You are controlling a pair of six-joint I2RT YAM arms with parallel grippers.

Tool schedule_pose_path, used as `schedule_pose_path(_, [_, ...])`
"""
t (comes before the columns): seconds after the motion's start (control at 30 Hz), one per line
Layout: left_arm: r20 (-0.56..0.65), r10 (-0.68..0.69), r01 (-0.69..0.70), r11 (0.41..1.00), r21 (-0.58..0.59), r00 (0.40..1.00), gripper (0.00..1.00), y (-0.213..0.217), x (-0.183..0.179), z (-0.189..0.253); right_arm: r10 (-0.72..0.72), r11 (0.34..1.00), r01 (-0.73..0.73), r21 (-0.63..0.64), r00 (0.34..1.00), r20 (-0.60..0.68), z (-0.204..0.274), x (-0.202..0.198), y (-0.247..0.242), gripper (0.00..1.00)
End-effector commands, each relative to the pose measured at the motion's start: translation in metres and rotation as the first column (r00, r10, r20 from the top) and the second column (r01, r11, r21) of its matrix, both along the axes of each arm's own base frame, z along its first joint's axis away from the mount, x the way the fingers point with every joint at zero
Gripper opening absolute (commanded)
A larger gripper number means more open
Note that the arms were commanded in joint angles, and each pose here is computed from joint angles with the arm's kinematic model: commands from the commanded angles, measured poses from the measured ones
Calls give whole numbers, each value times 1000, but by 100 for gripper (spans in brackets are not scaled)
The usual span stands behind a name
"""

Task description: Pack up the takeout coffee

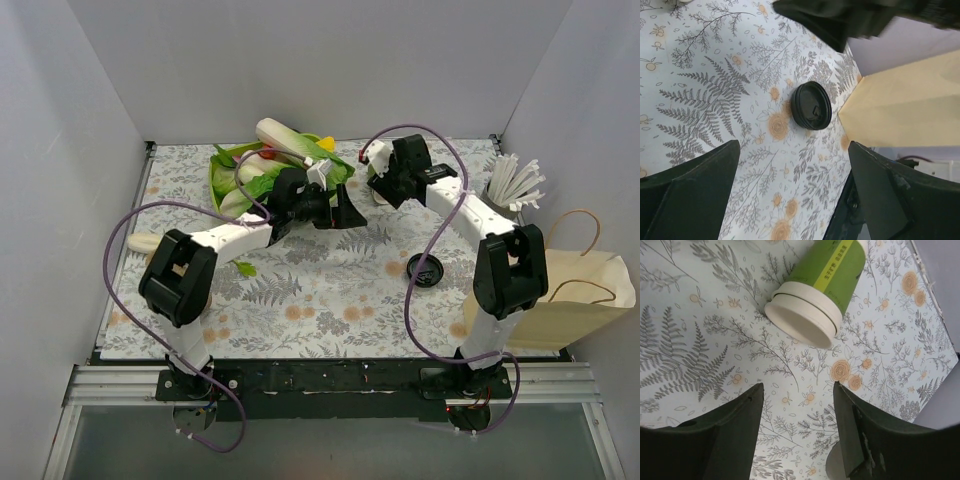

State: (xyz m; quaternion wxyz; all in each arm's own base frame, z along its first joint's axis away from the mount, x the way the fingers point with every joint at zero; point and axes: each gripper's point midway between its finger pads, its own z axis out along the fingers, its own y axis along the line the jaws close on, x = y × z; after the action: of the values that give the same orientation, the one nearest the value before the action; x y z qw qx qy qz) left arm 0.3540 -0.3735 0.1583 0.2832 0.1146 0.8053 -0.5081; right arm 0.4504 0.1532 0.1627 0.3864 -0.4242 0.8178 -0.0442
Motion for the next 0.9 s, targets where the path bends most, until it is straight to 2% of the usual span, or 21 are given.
schedule_pose_path(0.0, [180,-79,69,996,63,981,91,23,-20,30,107,986,-93,-137,989,103,-4,24,-2,65])
schedule_pose_path(0.23, [307,-83,55,994,99,948,91,36,-26,61,158,959,-115,-258,975,154,-28,50,-7,65])
schedule_pose_path(0.5, [337,-50,4,991,136,940,92,49,-27,76,166,948,-105,-299,968,187,-50,81,-1,60])
schedule_pose_path(0.6, [344,-38,-13,989,145,938,92,54,-28,80,163,948,-91,-305,962,221,-48,90,0,50])
schedule_pose_path(0.63, [354,-41,-14,988,152,934,92,55,-28,81,157,948,-83,-307,961,226,-47,90,-1,43])
schedule_pose_path(0.7, [367,-38,-21,987,157,929,92,57,-28,85,155,947,-80,-311,962,225,-47,89,-2,35])
schedule_pose_path(0.73, [374,-37,-24,987,158,927,92,57,-27,87,147,950,-65,-304,955,256,-39,92,-2,27])
schedule_pose_path(0.8, [390,-38,-26,987,158,920,92,58,-27,91,136,956,-57,-289,955,263,-32,88,-3,20])
schedule_pose_path(0.87, [400,-37,-31,986,162,916,93,59,-26,93,125,963,-52,-266,956,267,-25,85,-2,9])
